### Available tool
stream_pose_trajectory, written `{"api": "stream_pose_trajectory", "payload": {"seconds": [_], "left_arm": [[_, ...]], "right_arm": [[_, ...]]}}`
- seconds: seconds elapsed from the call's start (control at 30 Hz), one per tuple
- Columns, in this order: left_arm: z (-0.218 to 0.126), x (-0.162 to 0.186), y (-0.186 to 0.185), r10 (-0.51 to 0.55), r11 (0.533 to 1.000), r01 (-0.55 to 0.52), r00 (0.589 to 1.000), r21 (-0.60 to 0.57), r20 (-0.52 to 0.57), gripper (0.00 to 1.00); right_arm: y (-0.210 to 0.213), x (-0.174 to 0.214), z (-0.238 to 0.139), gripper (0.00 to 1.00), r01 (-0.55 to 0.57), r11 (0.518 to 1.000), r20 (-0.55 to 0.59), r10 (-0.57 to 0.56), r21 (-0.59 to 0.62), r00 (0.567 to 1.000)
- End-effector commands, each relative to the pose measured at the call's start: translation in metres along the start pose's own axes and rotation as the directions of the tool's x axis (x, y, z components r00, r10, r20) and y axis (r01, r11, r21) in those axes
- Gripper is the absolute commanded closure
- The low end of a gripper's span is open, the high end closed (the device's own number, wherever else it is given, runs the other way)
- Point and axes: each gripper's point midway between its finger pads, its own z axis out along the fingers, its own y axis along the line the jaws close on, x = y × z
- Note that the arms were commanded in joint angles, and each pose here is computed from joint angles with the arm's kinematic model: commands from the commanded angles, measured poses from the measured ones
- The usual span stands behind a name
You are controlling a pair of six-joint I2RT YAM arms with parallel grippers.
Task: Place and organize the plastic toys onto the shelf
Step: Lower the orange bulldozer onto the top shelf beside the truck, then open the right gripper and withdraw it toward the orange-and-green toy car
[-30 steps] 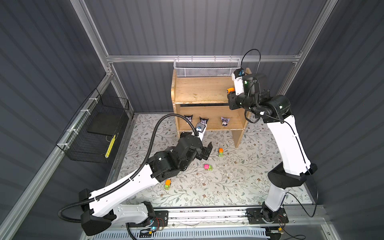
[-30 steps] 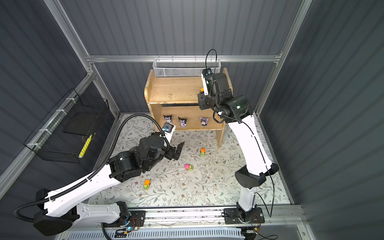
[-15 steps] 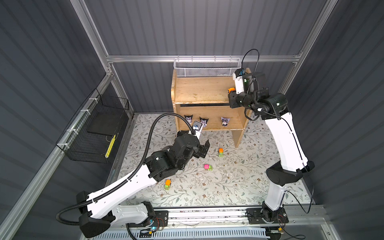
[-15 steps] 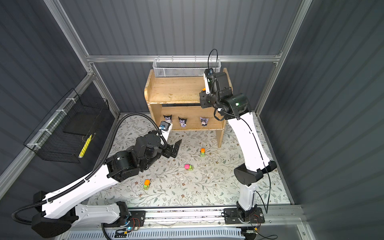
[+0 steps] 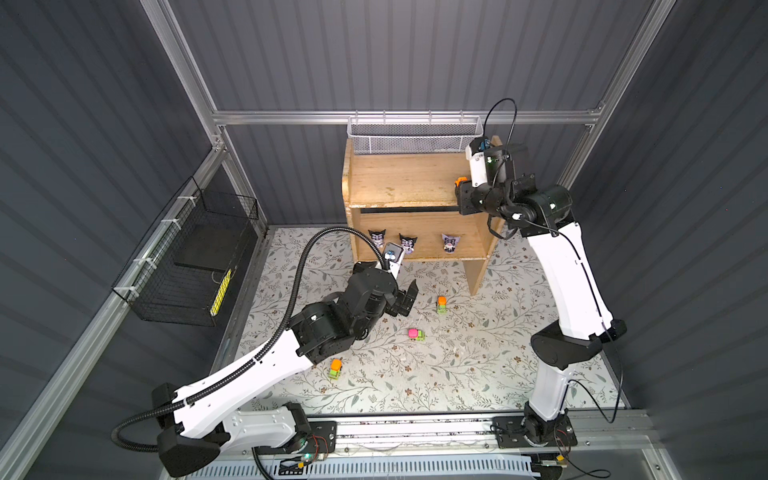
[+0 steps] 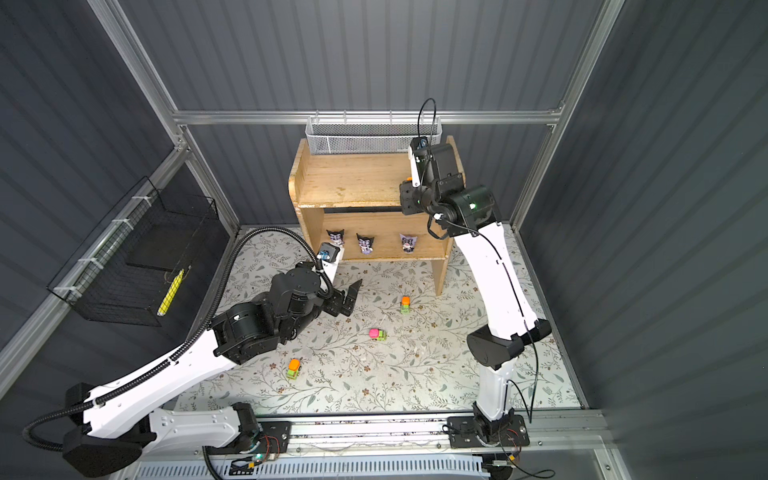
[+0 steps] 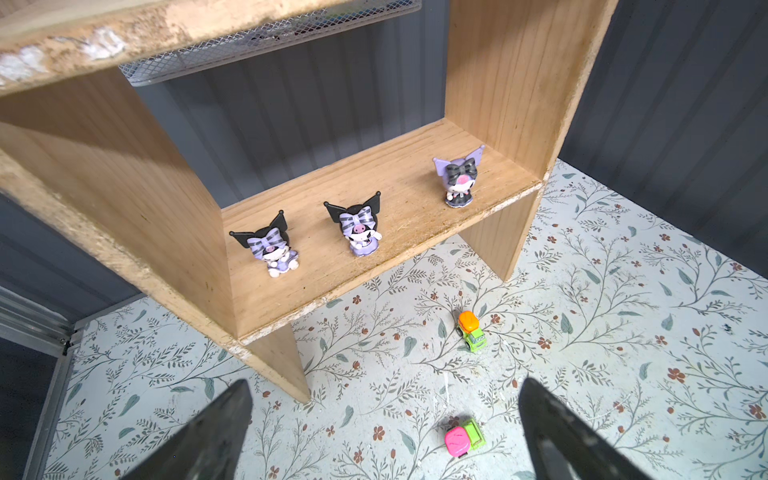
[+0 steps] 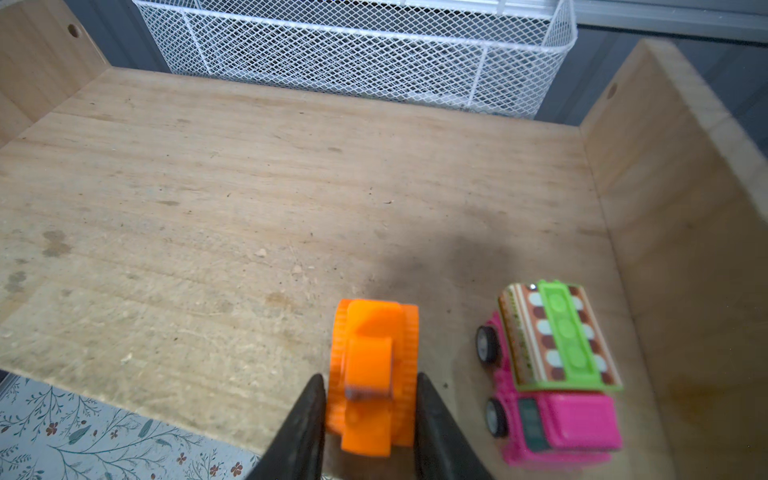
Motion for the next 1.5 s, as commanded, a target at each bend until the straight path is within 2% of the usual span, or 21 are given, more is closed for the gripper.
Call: {"api": "stream_pose_trajectory", "payload": {"seconds": [0.0, 0.23, 0.5, 0.73, 1.2, 1.47], "left_arm": [[-0.005, -0.003, 0.006, 0.006, 1.0, -0.005, 1.0, -0.009, 0.017, 0.0], [-0.008, -0.003, 0.008, -0.001, 1.0, 0.001, 1.0, -0.009, 0.023, 0.0], [-0.011, -0.003, 0.008, -0.002, 1.0, 0.002, 1.0, 0.004, 0.029, 0.0], [-0.009, 0.0, 0.006, 0.005, 1.0, -0.005, 1.0, 0.01, 0.025, 0.0], [-0.025, -0.006, 0.011, -0.024, 0.999, 0.022, 0.999, 0.035, 0.047, 0.0], [-0.032, 0.006, 0.014, -0.07, 0.996, 0.069, 0.997, 0.051, 0.023, 0.0]], "right_arm": [[-0.002, -0.005, 0.003, 0.63, -0.016, 1.0, 0.016, 0.016, 0.003, 1.0], [-0.003, -0.005, 0.003, 0.6, -0.022, 1.0, 0.016, 0.022, 0.004, 1.0], [0.0, -0.007, -0.001, 0.49, -0.037, 0.999, 0.023, 0.037, -0.02, 0.999], [0.001, -0.016, -0.011, 0.46, -0.039, 0.999, 0.058, 0.041, -0.033, 0.997], [0.003, -0.033, -0.055, 0.36, -0.014, 0.998, 0.145, 0.023, -0.057, 0.989], [0.011, -0.014, -0.087, 0.35, 0.006, 0.999, 0.151, 0.003, -0.054, 0.989]]}}
